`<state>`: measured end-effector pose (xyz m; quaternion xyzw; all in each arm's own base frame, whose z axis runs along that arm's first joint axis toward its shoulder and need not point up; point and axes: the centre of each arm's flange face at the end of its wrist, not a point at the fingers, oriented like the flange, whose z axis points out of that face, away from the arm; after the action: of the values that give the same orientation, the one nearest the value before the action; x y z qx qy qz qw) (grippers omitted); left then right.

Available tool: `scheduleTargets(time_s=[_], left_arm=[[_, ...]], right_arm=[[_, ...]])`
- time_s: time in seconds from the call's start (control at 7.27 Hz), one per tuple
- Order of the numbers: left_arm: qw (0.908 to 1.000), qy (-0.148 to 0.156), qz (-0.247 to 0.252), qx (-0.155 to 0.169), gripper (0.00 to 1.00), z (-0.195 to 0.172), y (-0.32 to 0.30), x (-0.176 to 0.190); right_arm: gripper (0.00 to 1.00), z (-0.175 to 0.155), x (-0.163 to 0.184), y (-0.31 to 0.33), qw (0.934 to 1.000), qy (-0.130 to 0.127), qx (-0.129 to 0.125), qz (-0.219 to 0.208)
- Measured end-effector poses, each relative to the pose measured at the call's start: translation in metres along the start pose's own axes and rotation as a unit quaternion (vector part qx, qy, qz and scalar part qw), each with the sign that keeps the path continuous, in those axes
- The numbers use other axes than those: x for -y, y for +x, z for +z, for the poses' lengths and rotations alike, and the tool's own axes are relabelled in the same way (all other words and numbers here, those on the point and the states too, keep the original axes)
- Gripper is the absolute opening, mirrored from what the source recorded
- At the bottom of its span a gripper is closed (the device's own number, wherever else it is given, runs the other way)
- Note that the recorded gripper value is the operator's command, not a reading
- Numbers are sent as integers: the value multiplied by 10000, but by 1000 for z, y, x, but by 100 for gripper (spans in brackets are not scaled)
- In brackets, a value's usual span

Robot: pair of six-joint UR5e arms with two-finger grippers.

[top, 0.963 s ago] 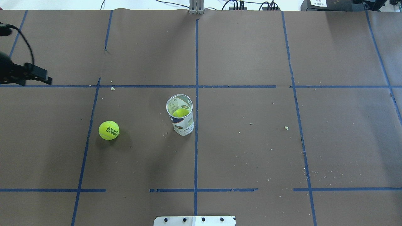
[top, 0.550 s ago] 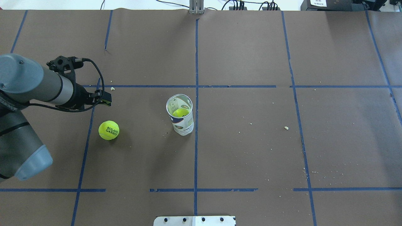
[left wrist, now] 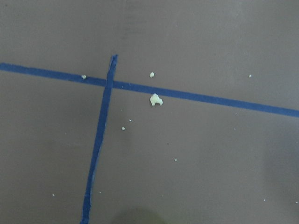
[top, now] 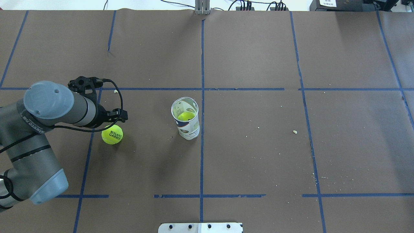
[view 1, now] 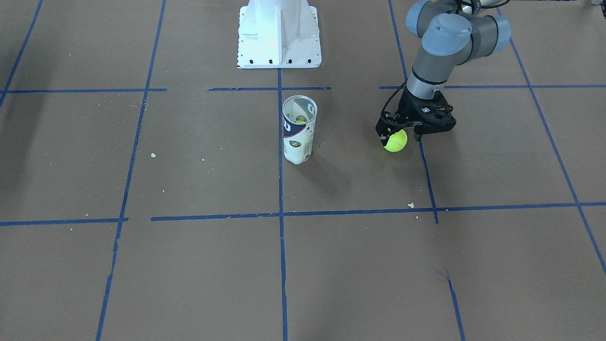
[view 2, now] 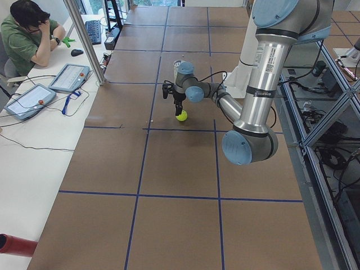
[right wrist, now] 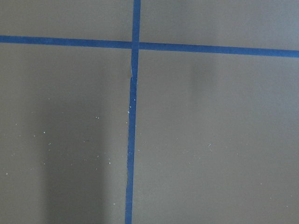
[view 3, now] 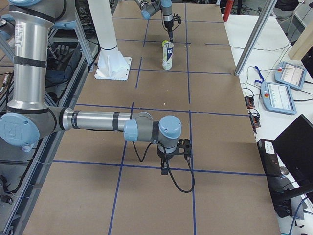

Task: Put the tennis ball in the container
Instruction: 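Move the left gripper over the loose tennis ball and lower it, then close the left gripper around the tennis ball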

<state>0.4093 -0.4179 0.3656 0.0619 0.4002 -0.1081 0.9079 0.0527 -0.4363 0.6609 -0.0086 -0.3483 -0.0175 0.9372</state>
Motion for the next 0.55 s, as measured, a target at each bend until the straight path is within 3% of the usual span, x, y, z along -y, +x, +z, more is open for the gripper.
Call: scheduleTargets(time_s=[0.55], left_arm=[[9997,-163,82,148,100,26,0,-16]], right_arm=[[100,0,0,0,10000,2,0,-2]])
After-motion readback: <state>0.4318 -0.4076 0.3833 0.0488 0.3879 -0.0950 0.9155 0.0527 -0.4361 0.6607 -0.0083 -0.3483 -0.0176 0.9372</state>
